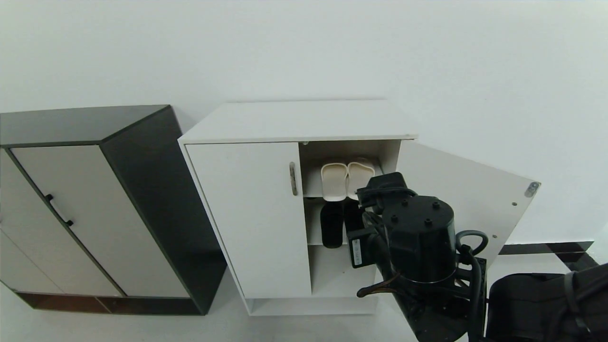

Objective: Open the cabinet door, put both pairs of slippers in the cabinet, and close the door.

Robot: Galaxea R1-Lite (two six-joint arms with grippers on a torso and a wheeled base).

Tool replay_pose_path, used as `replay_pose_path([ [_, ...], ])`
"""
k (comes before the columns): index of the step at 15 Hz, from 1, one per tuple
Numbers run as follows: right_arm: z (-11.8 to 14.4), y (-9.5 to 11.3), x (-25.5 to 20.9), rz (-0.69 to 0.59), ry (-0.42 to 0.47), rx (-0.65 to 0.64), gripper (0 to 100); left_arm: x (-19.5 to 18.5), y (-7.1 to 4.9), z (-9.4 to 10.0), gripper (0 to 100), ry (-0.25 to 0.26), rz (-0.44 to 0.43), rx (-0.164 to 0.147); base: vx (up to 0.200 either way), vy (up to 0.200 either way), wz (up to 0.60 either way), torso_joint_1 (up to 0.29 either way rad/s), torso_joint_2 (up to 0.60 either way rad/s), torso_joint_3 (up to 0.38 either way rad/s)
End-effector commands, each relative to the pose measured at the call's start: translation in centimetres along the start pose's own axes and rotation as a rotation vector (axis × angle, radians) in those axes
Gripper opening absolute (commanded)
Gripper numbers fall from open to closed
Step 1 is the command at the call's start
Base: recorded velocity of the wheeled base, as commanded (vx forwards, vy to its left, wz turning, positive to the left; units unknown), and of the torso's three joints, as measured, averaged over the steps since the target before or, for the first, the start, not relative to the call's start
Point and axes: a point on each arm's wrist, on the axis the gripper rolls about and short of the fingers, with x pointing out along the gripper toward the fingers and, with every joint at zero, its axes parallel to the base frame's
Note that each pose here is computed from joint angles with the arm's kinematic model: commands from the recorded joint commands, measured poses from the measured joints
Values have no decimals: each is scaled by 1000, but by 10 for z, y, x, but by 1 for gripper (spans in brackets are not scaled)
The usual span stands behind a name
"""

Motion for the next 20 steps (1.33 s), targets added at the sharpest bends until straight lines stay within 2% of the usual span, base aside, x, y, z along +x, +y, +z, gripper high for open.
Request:
replay_pose_path([
  [1,0,0,0,0,1,1,0,0,0,0,0,0,1,0,0,0,0,183,-486,-310],
  [14,-2,-1,-1,20,-11,9,0,0,0,0,0,0,1,0,0,0,0,234,-553,-319],
  [20,-4,-2,-1,19,-5,-5,0,0,0,0,0,0,1,0,0,0,0,39,-90,-46],
])
